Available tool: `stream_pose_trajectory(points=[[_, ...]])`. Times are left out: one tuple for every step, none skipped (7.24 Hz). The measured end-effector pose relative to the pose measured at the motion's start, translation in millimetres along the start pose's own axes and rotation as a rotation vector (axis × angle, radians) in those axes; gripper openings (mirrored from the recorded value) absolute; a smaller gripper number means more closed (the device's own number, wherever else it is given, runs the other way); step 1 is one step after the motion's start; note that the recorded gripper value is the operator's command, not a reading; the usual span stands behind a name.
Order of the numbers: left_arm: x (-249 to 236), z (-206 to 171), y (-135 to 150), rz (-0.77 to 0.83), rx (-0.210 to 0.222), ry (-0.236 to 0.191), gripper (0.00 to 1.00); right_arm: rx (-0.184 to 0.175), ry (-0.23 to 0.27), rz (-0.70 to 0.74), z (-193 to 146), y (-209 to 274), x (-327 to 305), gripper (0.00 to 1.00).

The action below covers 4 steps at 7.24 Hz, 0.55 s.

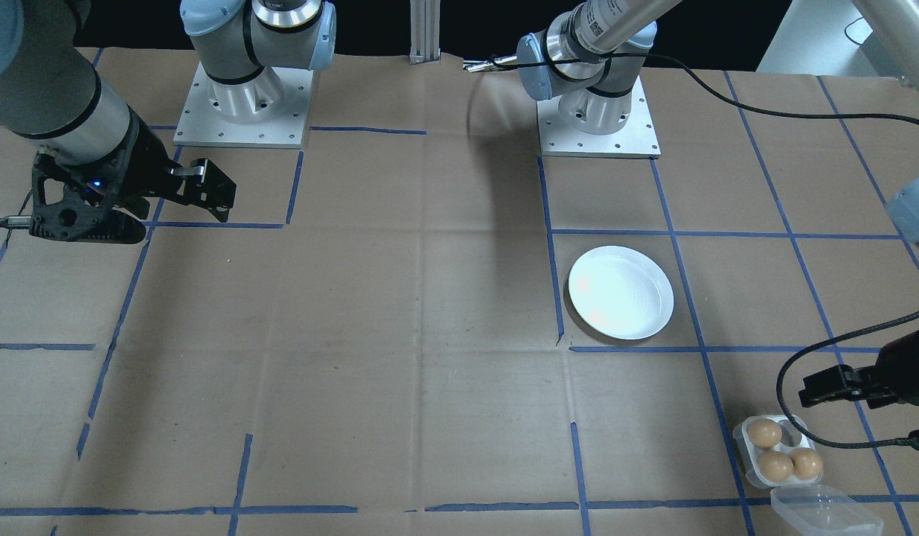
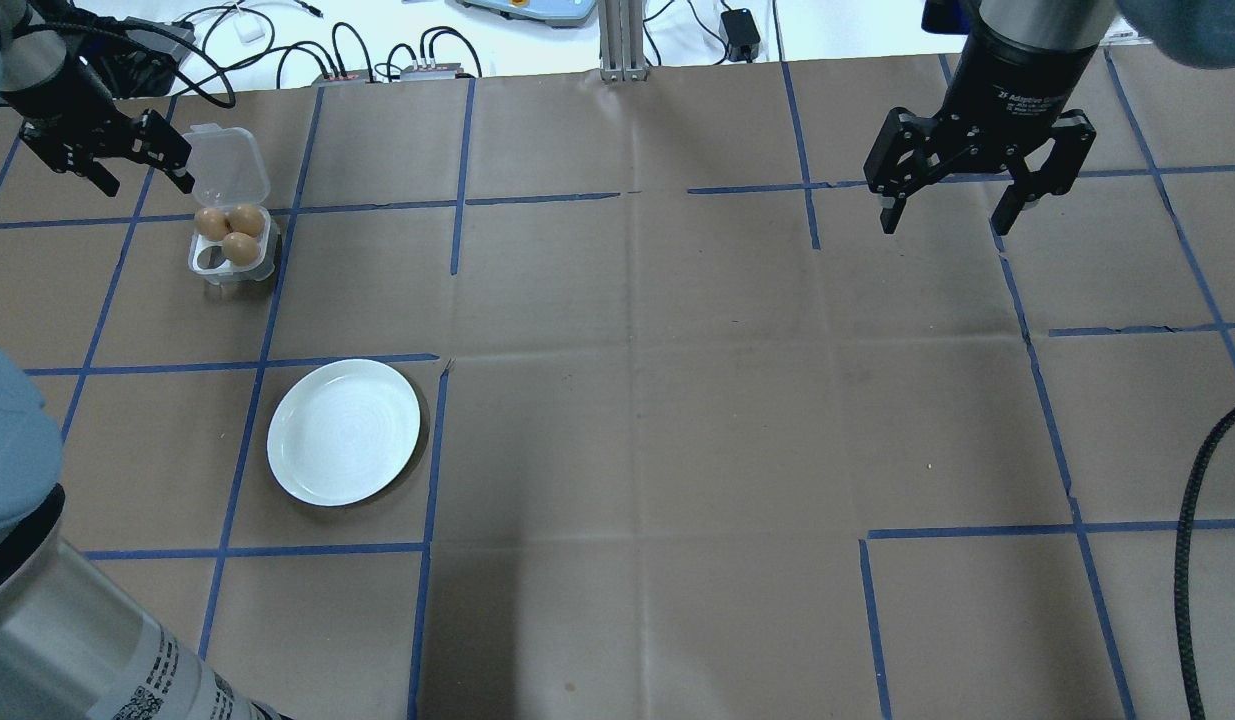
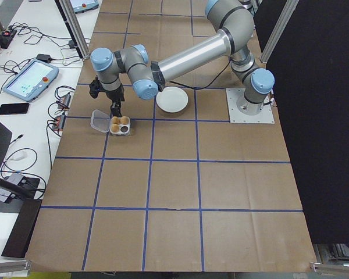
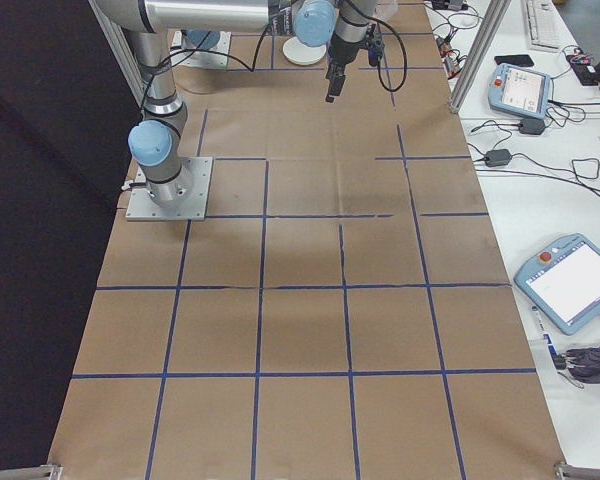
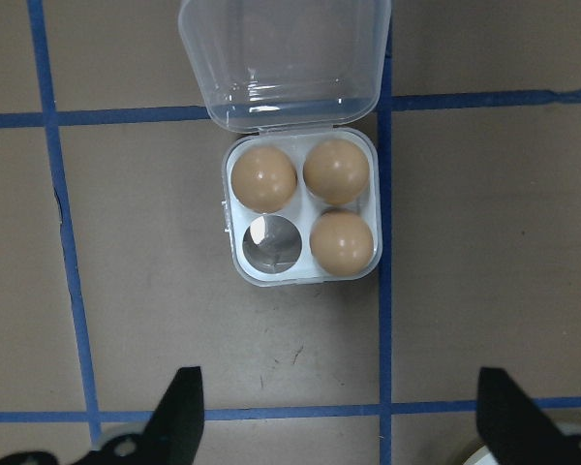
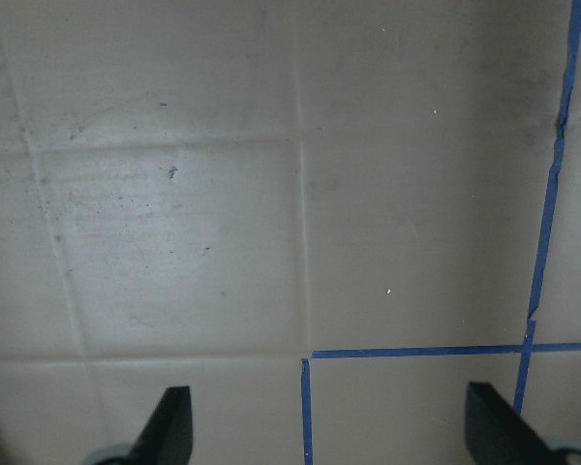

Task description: Place egg on plate

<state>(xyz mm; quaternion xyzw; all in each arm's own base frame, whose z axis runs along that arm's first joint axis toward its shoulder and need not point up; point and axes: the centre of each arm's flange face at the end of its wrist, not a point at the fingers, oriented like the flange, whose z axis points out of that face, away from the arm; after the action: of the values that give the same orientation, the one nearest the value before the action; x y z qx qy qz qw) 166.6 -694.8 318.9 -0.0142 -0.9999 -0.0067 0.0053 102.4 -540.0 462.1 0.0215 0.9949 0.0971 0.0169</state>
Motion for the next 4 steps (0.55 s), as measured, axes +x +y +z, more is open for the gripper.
stream_pose_trajectory(points=[[2,27,3,-0.005,0.021,-0.009,0.98,0.0,0.0,0.0,0,0,0,1.0],[5,53,7,-0.01,0.043,-0.019,0.98,0.0,0.0,0.0,0,0,0,1.0],[7,75,10,-0.013,0.047,-0.021,0.98,-0.001,0.0,0.0,0,0,0,1.0],[8,93,10,-0.014,0.047,-0.021,0.98,0.0,0.0,0.0,0,0,0,1.0]])
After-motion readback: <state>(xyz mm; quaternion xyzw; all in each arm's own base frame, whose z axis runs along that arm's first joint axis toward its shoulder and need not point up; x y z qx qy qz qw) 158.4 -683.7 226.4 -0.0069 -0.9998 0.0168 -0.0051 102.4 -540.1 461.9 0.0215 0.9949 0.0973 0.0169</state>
